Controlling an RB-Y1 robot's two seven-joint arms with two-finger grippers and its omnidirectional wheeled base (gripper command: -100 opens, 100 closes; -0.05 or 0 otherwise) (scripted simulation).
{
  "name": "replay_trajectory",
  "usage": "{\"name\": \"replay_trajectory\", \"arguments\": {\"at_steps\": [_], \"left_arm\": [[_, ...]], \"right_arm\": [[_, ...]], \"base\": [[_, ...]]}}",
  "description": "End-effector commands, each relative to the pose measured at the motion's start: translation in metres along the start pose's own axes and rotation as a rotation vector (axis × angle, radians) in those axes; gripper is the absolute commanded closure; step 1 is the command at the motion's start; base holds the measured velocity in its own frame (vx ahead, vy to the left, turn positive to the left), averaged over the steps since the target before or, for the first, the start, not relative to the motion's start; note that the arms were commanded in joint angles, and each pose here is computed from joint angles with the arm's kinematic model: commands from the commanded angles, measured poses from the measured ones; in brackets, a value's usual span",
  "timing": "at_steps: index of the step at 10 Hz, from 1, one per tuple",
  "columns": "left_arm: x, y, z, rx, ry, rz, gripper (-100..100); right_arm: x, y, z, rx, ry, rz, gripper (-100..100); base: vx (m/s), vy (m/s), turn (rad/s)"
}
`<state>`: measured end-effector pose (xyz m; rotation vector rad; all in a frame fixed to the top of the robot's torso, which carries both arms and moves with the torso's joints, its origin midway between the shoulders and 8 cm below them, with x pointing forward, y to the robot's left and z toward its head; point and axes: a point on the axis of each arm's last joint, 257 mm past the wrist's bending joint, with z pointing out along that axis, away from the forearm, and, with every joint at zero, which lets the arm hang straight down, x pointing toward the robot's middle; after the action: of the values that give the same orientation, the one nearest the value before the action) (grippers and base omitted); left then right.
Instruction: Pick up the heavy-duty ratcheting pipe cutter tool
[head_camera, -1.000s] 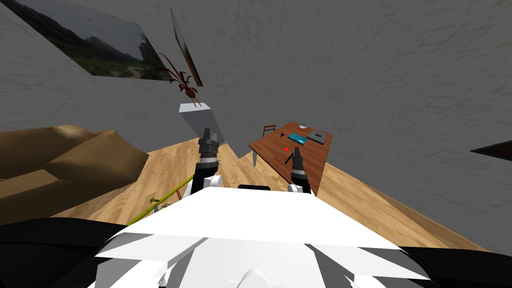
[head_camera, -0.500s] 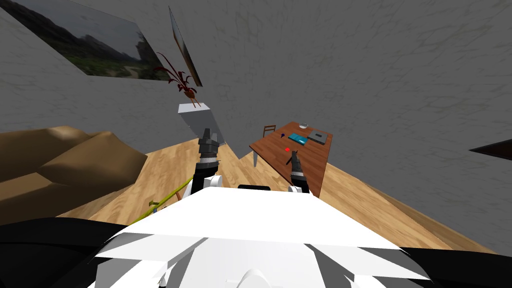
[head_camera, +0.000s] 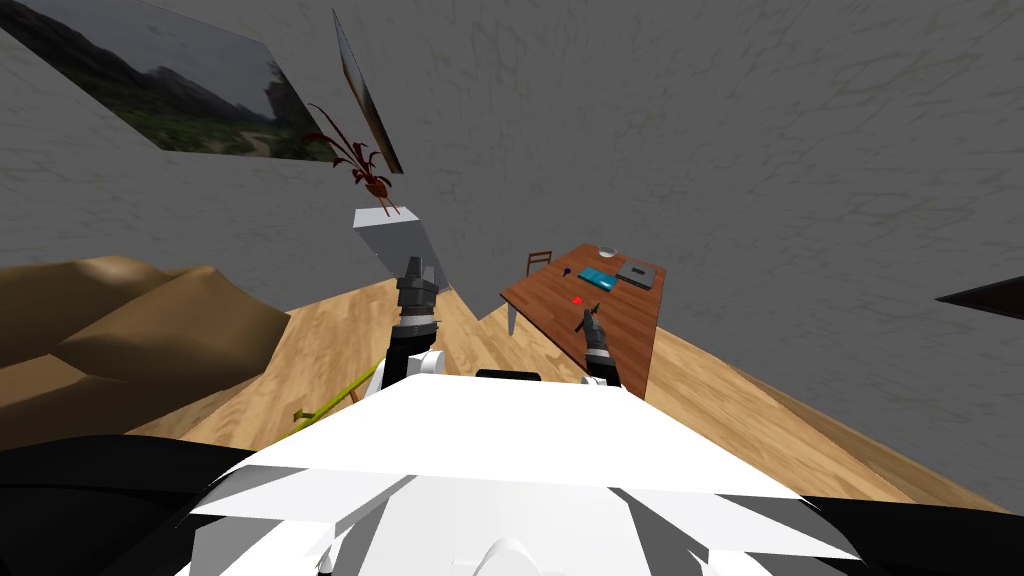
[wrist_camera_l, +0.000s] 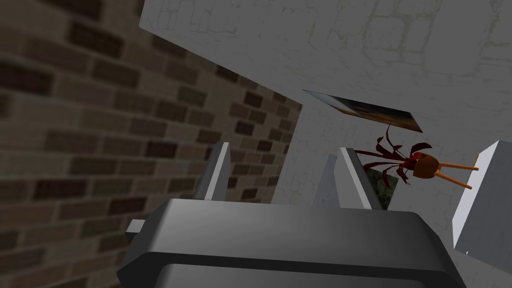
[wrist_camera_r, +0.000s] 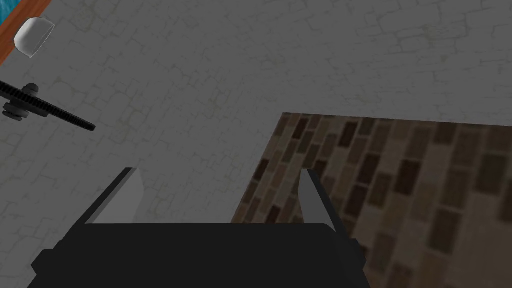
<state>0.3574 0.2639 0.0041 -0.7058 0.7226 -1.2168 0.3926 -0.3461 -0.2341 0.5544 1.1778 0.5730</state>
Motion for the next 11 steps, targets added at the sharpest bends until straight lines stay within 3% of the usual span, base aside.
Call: {"name": "replay_trajectory", "arguments": {"at_steps": [1, 7, 8, 9, 11], "left_arm": [[0.0, 0.0, 0.0, 0.0, 0.0, 0.0, 0], [0.0, 0.0, 0.0, 0.0, 0.0, 0.0, 0], [0.0, 0.0, 0.0, 0.0, 0.0, 0.0, 0], [0.0, 0.0, 0.0, 0.0, 0.0, 0.0, 0], [0.0, 0.0, 0.0, 0.0, 0.0, 0.0, 0]], "right_arm": [[0.007, -0.018, -0.008, 0.036, 0.02, -0.059, -100], [0.009, -0.087, -0.029, 0.142, 0.069, -0.278, -100], [0.01, -0.089, -0.03, 0.144, 0.072, -0.284, -100], [0.005, -0.106, -0.034, 0.169, 0.077, -0.341, -100], [-0.004, -0.118, -0.033, 0.183, 0.073, -0.404, -100]], "base": [[0.047, 0.043, -0.014], [0.05, 0.055, -0.023], [0.031, 0.023, 0.002], [0.044, 0.039, -0.026], [0.063, 0.06, -0.025]]}}
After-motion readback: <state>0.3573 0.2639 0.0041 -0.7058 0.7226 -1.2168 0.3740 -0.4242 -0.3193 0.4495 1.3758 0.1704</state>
